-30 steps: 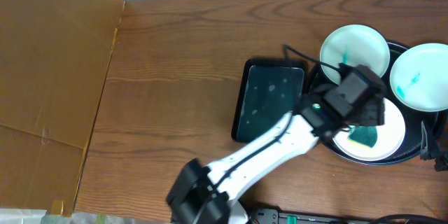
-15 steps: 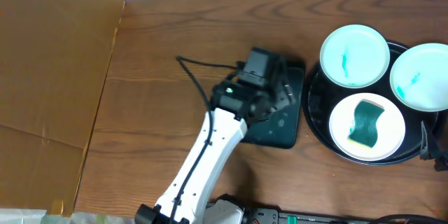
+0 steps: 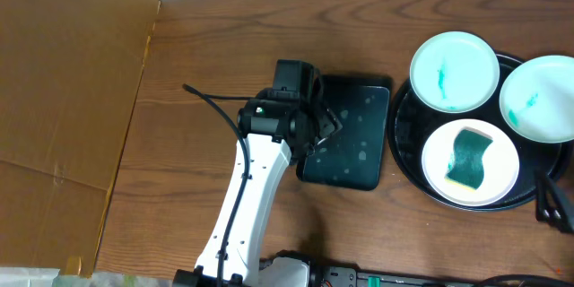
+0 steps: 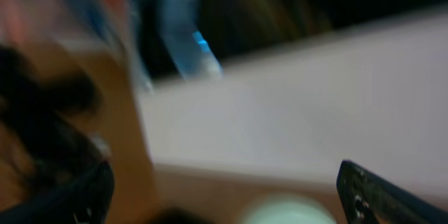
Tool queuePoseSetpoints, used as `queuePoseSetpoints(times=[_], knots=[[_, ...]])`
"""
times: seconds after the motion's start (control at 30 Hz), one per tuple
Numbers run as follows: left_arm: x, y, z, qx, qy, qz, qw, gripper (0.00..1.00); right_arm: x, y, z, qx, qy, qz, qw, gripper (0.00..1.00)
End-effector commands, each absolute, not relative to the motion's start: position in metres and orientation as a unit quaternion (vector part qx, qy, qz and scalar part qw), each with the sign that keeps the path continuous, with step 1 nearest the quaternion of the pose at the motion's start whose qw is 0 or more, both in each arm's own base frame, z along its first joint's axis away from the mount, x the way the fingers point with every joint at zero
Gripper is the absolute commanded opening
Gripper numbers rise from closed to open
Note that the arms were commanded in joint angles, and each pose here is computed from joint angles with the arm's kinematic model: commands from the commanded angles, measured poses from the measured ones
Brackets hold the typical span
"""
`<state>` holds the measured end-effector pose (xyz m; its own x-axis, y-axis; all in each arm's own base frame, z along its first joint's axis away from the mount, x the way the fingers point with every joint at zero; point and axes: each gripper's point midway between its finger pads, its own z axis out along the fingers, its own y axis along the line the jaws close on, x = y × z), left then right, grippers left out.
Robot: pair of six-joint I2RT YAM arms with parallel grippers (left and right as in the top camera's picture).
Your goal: Clean dirty plates on tray and stack at the side
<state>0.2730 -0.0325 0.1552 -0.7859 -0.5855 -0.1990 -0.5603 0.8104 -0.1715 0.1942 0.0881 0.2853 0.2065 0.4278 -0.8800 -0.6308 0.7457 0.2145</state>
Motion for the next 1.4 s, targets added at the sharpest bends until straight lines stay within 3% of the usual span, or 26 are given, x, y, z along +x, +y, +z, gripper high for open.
queuePoseSetpoints(times=[0.0, 0.1, 0.27, 0.4, 0.53, 0.7, 0.83, 1.07, 1.13, 1.23, 1.37], knots=[[0.267, -0.029, 0.154, -0.301, 0.946, -0.039, 0.113, 0.80, 0.158, 0.093, 0.328, -0.113, 0.439, 0.408, 0.792, 0.99], [0.263, -0.028, 0.153, -0.301, 0.947, -0.036, 0.106, 0.81, 0.123, 0.074, 0.380, -0.101, 0.331, 0.382, 0.857, 0.99], [0.261, -0.028, 0.152, -0.301, 0.948, -0.035, 0.103, 0.81, 0.100, 0.071, 0.445, -0.122, 0.322, 0.303, 0.888, 0.99], [0.261, -0.028, 0.152, -0.301, 0.947, -0.035, 0.103, 0.81, 0.116, 0.083, 0.481, -0.172, 0.429, 0.220, 0.859, 0.99], [0.261, -0.028, 0.152, -0.301, 0.947, -0.035, 0.103, 0.81, 0.150, 0.085, 0.488, -0.185, 0.581, 0.181, 0.771, 0.99], [0.261, -0.028, 0.152, -0.301, 0.947, -0.035, 0.103, 0.81, 0.187, 0.086, 0.465, -0.201, 0.730, 0.168, 0.632, 0.99], [0.261, -0.028, 0.152, -0.301, 0.947, -0.035, 0.103, 0.81, 0.199, 0.114, 0.457, -0.225, 0.759, 0.272, 0.547, 0.99], [0.261, -0.028, 0.152, -0.301, 0.947, -0.035, 0.103, 0.81, 0.245, 0.120, 0.418, -0.188, 0.809, 0.318, 0.457, 0.99], [0.262, -0.028, 0.152, -0.301, 0.947, -0.035, 0.103, 0.81, 0.261, 0.111, 0.392, -0.148, 0.845, 0.301, 0.416, 0.92], [0.262, -0.028, 0.152, -0.301, 0.947, -0.035, 0.103, 0.81, 0.277, 0.096, 0.340, -0.098, 0.904, 0.247, 0.335, 0.70], [0.262, -0.028, 0.152, -0.301, 0.947, -0.035, 0.103, 0.81, 0.282, 0.098, 0.274, -0.056, 0.948, 0.222, 0.222, 0.71]])
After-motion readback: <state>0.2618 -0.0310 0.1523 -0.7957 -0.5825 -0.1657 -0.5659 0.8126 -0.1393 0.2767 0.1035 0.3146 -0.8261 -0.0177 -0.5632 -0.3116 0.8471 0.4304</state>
